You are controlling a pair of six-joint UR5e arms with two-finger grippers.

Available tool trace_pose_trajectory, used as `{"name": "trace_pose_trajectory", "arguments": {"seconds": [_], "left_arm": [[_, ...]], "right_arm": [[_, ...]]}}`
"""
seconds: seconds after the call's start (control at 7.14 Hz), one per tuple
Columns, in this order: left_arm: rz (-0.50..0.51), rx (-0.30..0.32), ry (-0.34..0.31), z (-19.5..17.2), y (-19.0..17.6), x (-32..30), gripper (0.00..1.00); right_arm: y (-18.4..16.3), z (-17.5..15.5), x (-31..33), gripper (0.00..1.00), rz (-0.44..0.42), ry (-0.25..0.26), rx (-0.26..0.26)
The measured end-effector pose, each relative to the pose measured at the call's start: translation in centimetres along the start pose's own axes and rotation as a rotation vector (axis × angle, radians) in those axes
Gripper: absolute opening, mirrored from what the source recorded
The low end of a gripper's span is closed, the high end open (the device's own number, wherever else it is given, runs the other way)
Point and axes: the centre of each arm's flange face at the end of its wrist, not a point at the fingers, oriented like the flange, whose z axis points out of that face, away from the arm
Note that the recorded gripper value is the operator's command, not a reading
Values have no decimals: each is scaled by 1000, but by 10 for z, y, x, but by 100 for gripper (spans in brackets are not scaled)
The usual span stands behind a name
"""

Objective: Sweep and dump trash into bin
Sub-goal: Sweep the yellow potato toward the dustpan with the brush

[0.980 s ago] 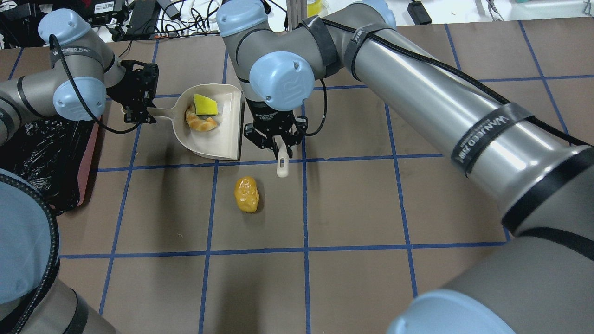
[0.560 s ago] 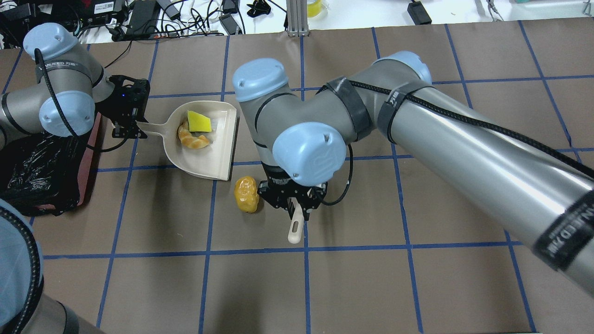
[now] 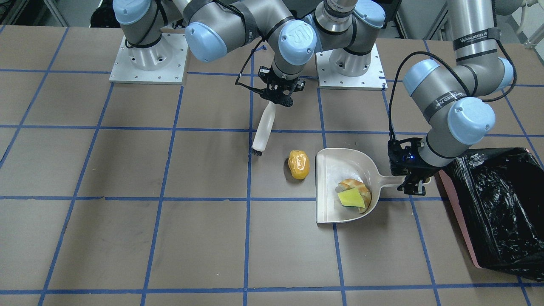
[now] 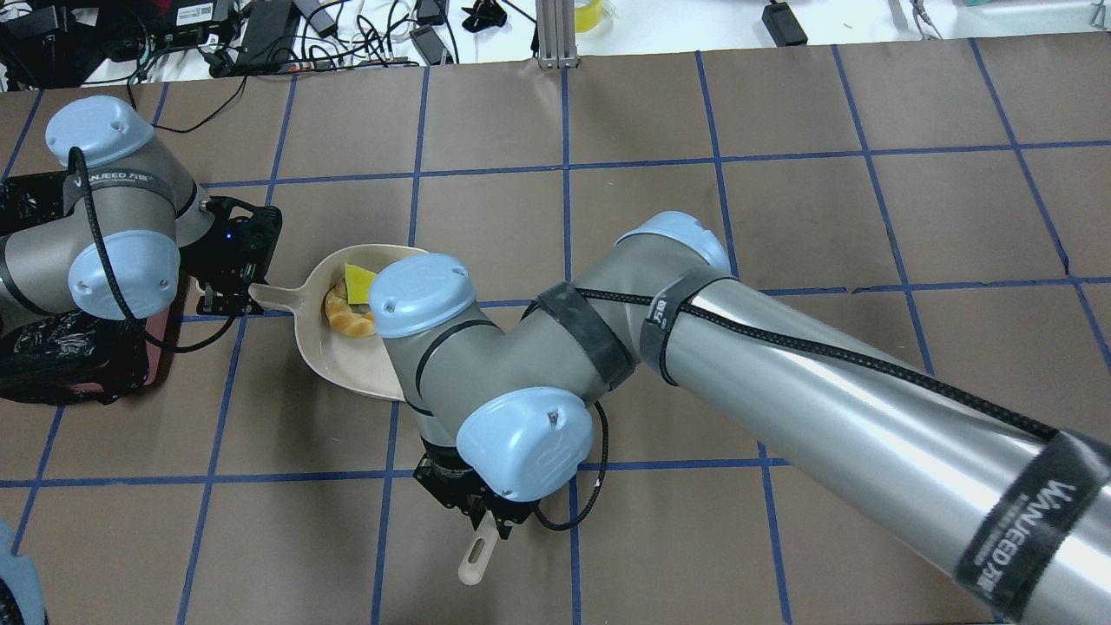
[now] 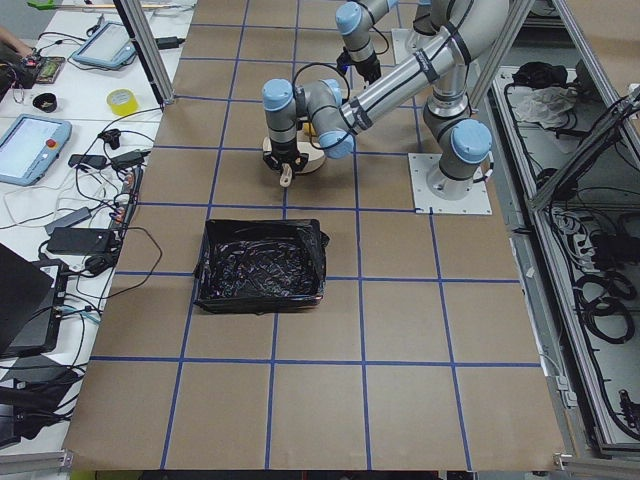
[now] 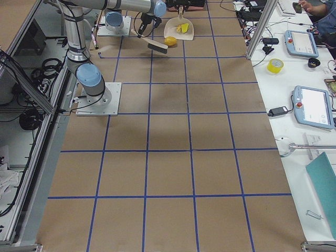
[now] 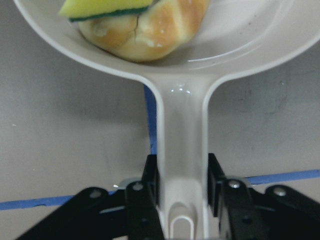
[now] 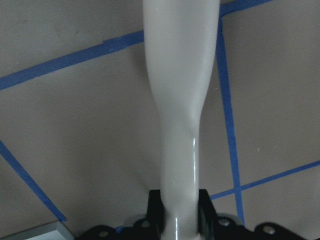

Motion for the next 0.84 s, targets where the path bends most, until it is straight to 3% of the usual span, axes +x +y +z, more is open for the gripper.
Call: {"name": "trace_pose_trajectory", "arguments": {"seconds": [0.28,0.56,0.84], "left_arm": [[-6,0,2,0,-2,2,0],[-7,3,0,0,-3,1,0],[-6,3,-5,-1,-2,0,0]], "right_arm": [[-24,20,-35,0,-13,-38,26],[-48,8,-76,0,-41,-89,65],[-58,-14,-115,0,-125,-175,101]]}}
